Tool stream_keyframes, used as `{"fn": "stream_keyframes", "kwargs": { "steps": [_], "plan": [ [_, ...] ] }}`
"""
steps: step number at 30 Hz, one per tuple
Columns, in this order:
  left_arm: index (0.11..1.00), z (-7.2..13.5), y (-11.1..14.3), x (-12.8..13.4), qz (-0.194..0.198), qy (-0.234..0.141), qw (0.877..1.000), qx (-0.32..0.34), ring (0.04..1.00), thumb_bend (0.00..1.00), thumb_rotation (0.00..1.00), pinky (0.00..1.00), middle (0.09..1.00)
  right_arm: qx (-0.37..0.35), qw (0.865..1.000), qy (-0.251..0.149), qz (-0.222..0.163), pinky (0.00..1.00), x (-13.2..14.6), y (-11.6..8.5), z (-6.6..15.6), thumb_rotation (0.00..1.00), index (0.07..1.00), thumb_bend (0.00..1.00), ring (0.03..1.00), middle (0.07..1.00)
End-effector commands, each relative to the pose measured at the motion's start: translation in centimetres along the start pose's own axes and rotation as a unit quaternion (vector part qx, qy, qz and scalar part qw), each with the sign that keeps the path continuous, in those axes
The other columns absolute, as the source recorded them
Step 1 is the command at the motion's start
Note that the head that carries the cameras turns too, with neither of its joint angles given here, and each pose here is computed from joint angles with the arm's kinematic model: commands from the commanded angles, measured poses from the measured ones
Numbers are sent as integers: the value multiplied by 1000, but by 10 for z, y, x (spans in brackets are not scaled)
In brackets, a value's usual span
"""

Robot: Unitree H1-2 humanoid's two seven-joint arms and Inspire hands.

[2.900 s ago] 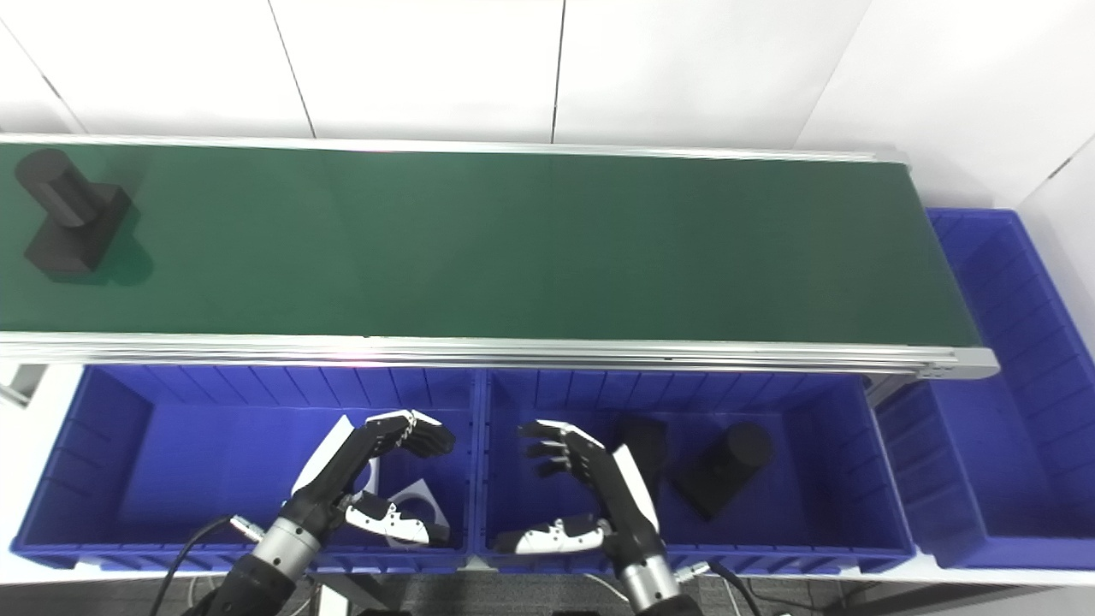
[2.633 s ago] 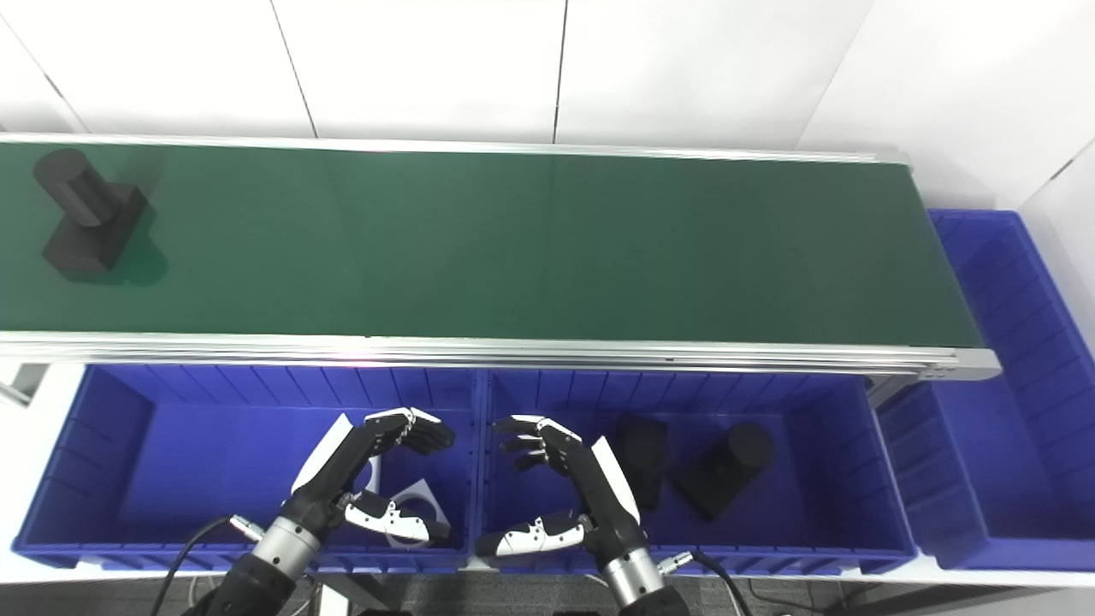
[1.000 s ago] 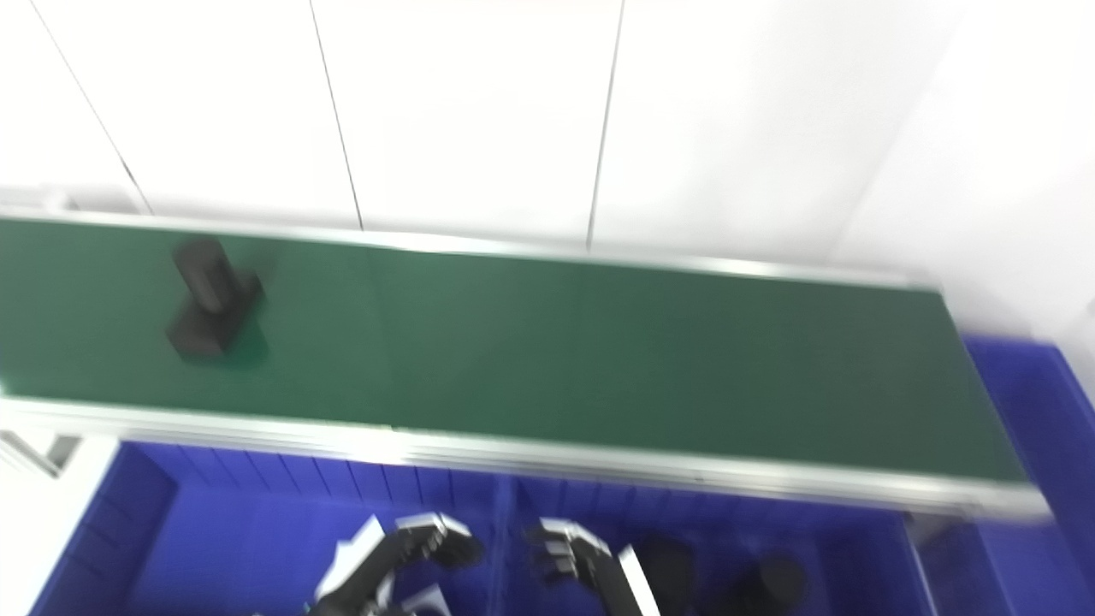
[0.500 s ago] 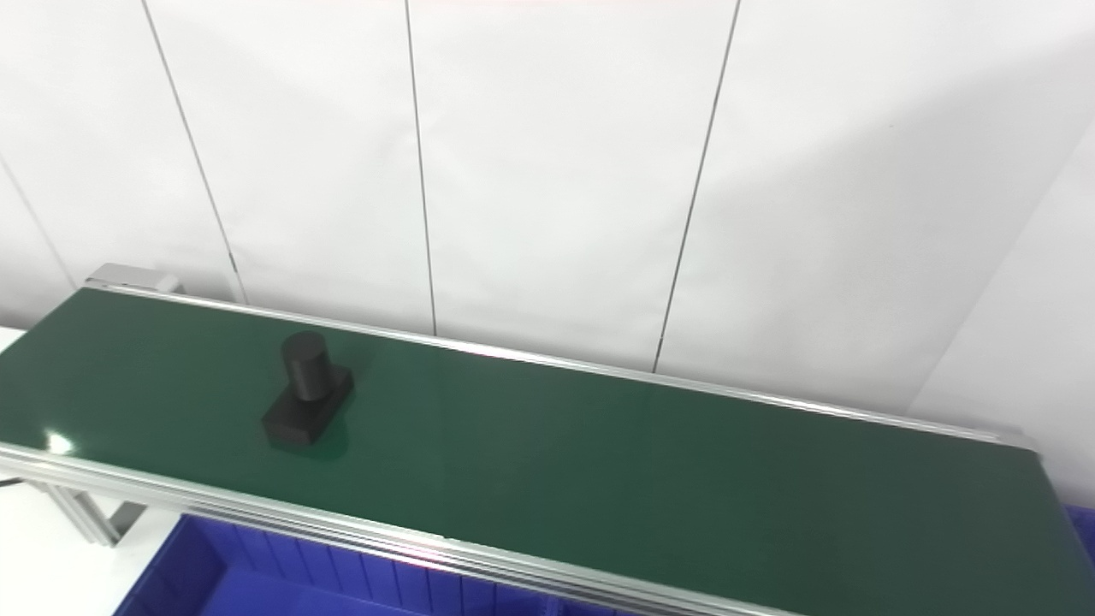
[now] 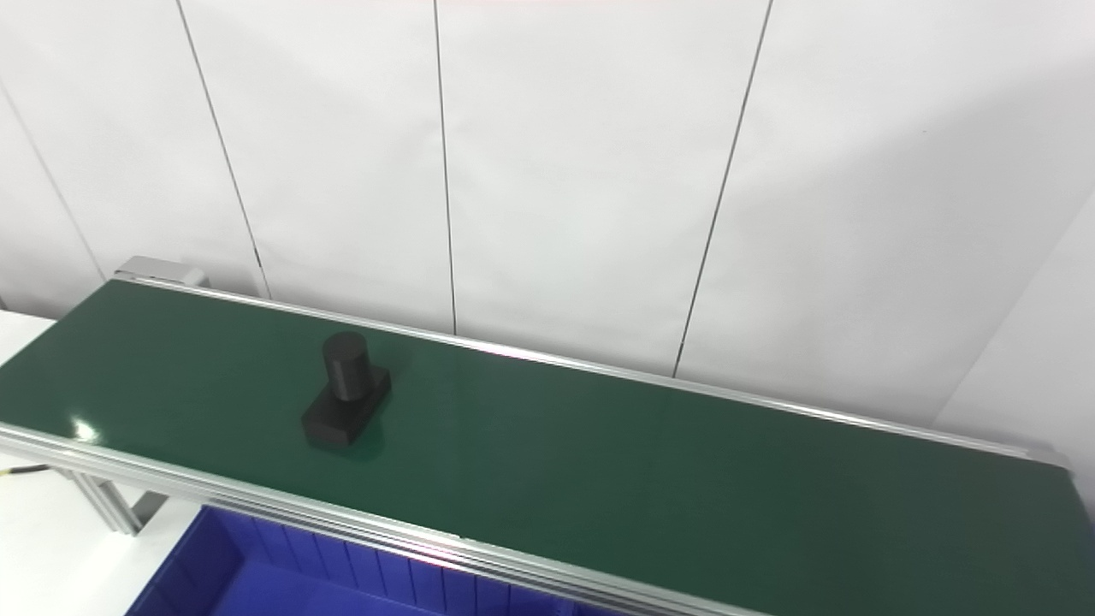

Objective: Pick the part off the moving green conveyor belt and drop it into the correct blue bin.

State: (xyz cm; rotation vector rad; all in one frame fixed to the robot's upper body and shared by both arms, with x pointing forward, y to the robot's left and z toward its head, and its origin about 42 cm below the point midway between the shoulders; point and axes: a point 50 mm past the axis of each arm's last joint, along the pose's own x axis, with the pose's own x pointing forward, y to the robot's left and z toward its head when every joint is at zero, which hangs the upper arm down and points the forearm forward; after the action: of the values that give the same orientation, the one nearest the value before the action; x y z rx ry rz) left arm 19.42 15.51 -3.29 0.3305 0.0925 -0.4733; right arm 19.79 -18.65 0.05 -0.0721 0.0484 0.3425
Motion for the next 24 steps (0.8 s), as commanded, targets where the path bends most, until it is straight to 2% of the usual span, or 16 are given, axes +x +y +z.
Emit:
{"fn": "stream_keyframes", "kwargs": {
  "steps": [1,4,11,14,17,24],
  "plan": [
    [607,13,2,13,4,-40,999,2,609,959,137,580,617,18,998,-65,-3,514,12,7,25,80,661,940,621,730],
    [606,14,2,15,6,-41,999,4,604,955,119,579,614,33,993,-111,-3,513,20,13,48,72,665,926,625,730],
    [603,11,2,18,8,-33,999,4,609,967,138,566,618,71,972,-221,35,475,43,22,106,69,673,942,587,714],
    [602,10,2,20,9,-31,999,3,611,966,137,567,618,84,965,-243,48,470,51,23,121,83,672,962,578,707],
    [604,9,2,21,9,-30,1000,4,609,963,146,561,623,100,960,-255,56,459,60,24,133,52,673,973,563,691],
    [600,8,2,24,10,-26,1000,1,606,959,122,570,614,87,955,-278,54,450,92,17,149,109,683,986,563,687]
  ]
}}
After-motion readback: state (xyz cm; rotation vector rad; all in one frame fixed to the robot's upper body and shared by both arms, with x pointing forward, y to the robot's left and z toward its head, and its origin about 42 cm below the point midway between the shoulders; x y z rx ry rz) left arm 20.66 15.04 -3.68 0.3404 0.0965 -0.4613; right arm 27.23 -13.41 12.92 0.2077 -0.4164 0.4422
